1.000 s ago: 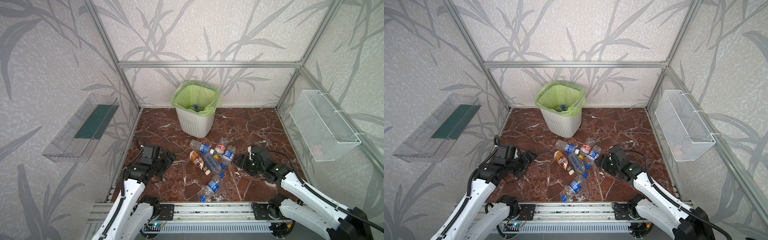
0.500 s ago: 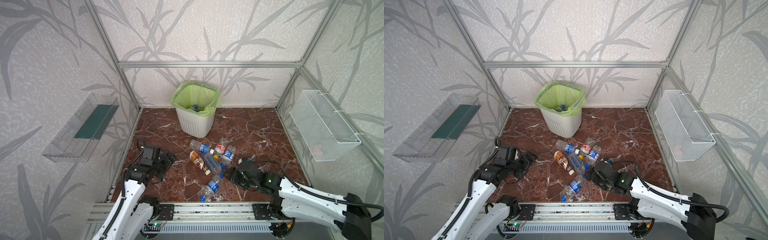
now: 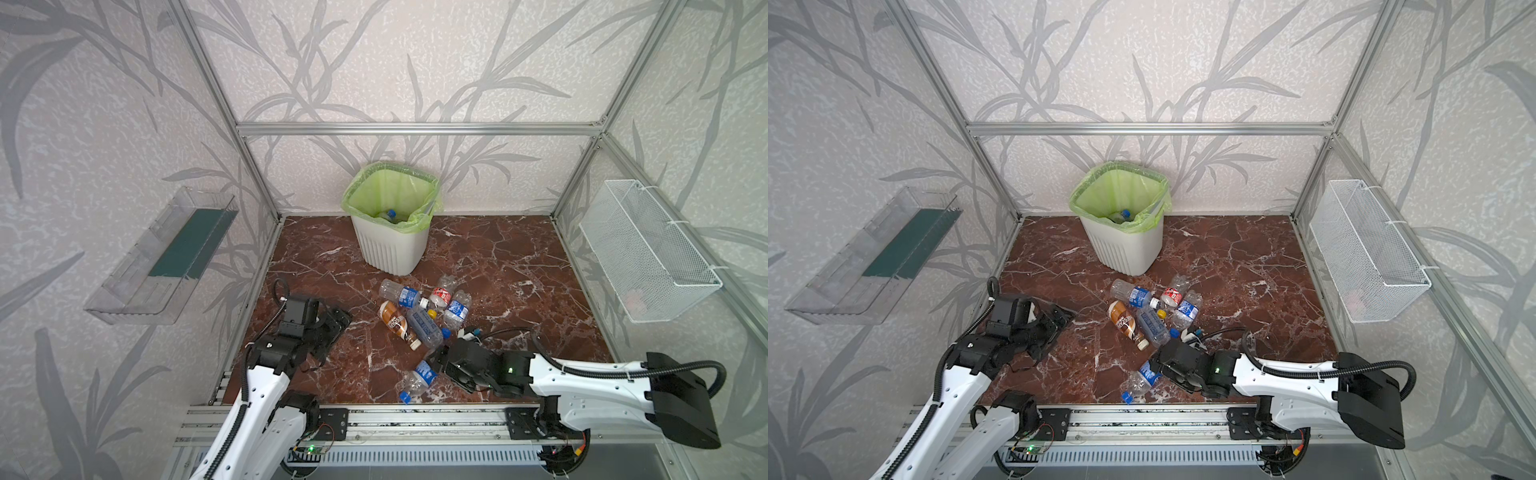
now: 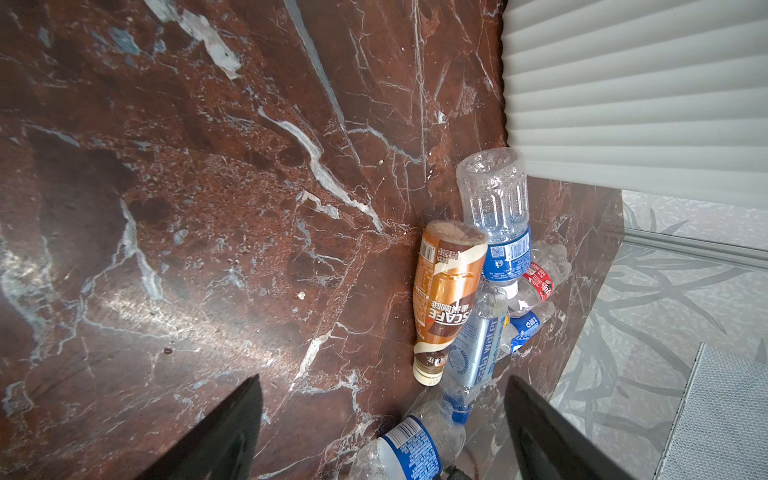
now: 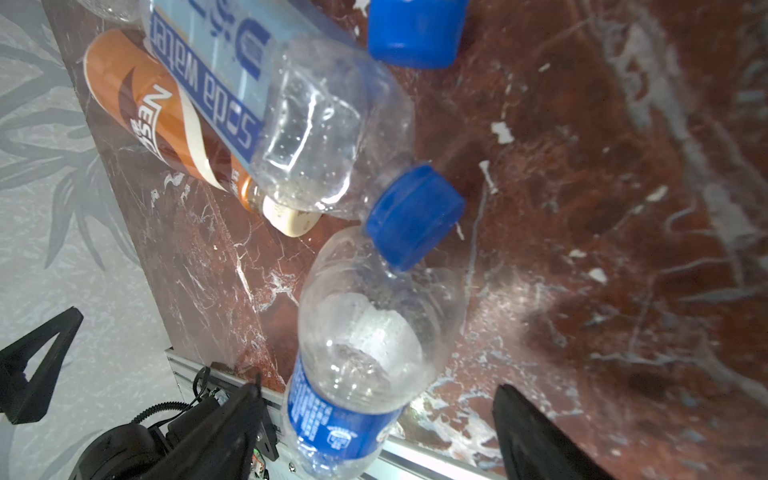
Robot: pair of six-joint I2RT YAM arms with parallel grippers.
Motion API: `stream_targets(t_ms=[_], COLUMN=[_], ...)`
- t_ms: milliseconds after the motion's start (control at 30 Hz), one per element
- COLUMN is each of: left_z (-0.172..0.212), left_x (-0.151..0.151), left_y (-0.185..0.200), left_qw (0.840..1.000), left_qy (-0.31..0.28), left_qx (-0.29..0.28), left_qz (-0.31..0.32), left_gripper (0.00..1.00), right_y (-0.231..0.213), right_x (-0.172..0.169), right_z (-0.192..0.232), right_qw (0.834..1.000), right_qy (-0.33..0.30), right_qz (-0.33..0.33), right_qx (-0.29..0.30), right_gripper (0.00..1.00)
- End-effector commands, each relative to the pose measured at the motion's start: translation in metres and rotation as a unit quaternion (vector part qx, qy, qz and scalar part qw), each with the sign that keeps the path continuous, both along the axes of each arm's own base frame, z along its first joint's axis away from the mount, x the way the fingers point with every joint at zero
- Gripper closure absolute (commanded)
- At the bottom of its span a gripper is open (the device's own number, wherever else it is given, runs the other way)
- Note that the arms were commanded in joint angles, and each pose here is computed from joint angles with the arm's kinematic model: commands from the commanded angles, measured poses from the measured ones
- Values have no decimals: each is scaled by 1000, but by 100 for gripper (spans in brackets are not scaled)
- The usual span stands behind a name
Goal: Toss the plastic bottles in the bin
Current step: 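Lower the right gripper onto the blue-labelled clear bottle nearest the robot, then close the right gripper on the blue-labelled bottle and lift it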
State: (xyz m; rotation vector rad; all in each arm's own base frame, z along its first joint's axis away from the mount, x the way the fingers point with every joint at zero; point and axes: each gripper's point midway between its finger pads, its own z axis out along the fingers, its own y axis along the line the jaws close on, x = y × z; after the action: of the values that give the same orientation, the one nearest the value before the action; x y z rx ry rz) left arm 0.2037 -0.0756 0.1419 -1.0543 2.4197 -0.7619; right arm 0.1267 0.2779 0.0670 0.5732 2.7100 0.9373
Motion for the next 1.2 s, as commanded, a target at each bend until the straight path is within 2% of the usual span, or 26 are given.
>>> stream_targets(t_ms=[0, 633, 700, 867, 1033, 1167], left_z=[-5, -12, -13, -14, -16, -17], left_x=[-4, -3, -3, -3, -3, -2], left_y=[2, 2, 2, 2, 3, 3], left_qw=[1000, 1000, 1000, 1000, 1000, 1000], left_qy=[9, 12, 12, 13, 15, 17], left_qx=[0, -1, -2, -2, 0, 1], left_qz=[8, 8, 8, 10, 12, 12], left_gripper=[9, 9, 9, 9, 9, 9], right_y=[18, 30, 29, 21, 5, -18], right_x=[6, 0, 0, 1, 3, 4], right_z=[13, -18, -22, -26, -25, -25], right_qw=[1000, 1000, 1000, 999, 999, 998], right_qy=[-11, 22, 27, 25, 15, -1], right_qz=[-5, 4, -2, -19, -42, -57], right_qx=[27, 6, 7, 8, 5, -12], right_gripper=[12, 16, 24, 31, 36, 36])
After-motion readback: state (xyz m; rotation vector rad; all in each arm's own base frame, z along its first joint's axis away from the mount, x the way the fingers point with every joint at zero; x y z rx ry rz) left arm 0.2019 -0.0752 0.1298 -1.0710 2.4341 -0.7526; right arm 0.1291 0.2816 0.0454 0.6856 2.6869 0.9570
